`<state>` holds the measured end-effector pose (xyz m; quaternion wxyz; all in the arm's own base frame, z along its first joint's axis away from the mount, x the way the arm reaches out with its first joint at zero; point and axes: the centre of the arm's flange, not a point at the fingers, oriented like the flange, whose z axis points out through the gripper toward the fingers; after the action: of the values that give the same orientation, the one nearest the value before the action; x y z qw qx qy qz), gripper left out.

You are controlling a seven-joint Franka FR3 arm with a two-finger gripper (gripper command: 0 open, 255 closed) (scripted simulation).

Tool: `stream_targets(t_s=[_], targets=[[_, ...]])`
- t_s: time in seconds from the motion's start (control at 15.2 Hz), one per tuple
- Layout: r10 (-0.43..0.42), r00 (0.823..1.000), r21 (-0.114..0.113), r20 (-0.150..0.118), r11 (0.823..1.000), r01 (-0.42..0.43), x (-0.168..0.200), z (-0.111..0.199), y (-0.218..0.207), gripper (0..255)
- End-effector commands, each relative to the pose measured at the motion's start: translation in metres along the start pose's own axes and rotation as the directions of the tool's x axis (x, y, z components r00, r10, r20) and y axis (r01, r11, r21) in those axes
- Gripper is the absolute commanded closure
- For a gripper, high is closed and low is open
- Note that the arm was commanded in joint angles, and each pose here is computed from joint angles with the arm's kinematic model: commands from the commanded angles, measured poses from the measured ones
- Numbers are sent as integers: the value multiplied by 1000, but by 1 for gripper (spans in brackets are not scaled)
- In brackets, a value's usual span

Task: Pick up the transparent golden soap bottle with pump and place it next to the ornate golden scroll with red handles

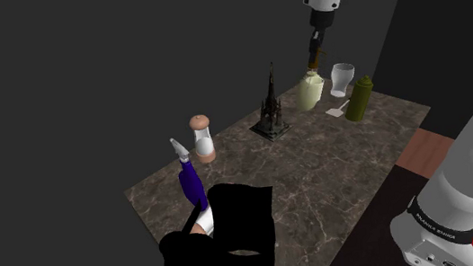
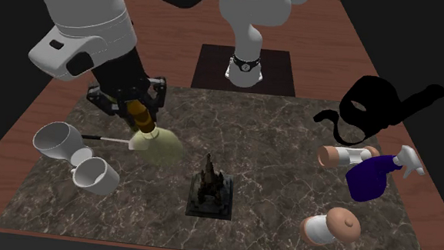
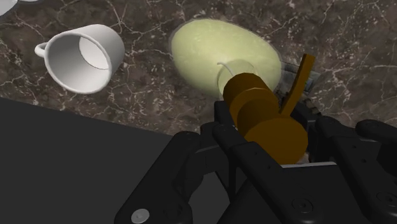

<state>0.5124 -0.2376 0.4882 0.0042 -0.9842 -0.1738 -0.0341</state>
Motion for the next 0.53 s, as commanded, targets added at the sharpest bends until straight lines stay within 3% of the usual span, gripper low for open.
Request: stream_targets(t_s=[0.0,0.46], targets=[[0,1000,0,0,1000,0,0,-12,-1,255],[0,1000,0,0,1000,0,3,-49,-1,255]])
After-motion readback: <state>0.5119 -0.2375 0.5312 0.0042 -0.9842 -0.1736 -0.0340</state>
